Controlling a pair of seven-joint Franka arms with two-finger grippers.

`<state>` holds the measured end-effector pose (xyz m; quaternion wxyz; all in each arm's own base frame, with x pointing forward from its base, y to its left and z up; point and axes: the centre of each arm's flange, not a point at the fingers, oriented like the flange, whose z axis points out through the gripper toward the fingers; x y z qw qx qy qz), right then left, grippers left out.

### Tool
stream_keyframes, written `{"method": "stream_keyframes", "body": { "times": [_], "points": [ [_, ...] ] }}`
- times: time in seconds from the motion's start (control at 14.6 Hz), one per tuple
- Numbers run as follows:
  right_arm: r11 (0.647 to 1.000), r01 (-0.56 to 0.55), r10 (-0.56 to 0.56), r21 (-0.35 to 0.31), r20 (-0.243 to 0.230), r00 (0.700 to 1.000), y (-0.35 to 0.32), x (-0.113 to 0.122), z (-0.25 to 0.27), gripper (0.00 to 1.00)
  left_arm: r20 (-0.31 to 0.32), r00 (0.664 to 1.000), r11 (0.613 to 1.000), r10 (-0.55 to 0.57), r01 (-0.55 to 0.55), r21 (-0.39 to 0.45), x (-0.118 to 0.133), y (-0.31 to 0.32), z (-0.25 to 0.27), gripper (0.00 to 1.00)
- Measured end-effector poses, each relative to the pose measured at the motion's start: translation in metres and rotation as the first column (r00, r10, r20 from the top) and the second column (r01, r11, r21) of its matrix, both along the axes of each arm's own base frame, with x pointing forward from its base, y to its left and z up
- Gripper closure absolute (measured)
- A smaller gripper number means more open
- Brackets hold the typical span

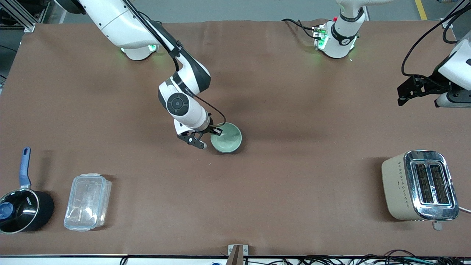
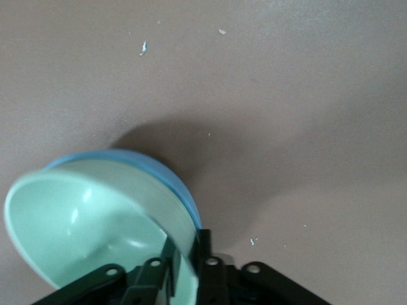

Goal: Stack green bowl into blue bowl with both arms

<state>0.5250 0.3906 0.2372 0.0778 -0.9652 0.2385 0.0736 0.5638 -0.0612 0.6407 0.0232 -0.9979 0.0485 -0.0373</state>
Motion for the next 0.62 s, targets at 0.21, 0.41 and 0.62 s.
{"method": "stream_keyframes", "body": {
  "times": [0.21,0.41,0.62],
  "points": [
    [1.000,-0.006,0.006,-0.006,-0.003,1.000,0.000,0.001,0.007,0.46,0.001,1.000,1.000,-0.001,0.001,0.000,0.000,-0.001,0.000,0.00],
    [0.998,-0.031,0.031,-0.060,-0.007,0.999,-0.012,0.005,0.070,0.19,0.002,1.000,1.000,-0.004,0.004,-0.001,0.000,-0.003,0.000,0.00],
    [0.984,-0.002,0.013,-0.177,0.060,0.998,-0.082,0.018,0.182,0.00,0.003,1.000,1.000,-0.004,0.004,-0.002,0.000,-0.004,0.000,0.00]
  ]
}}
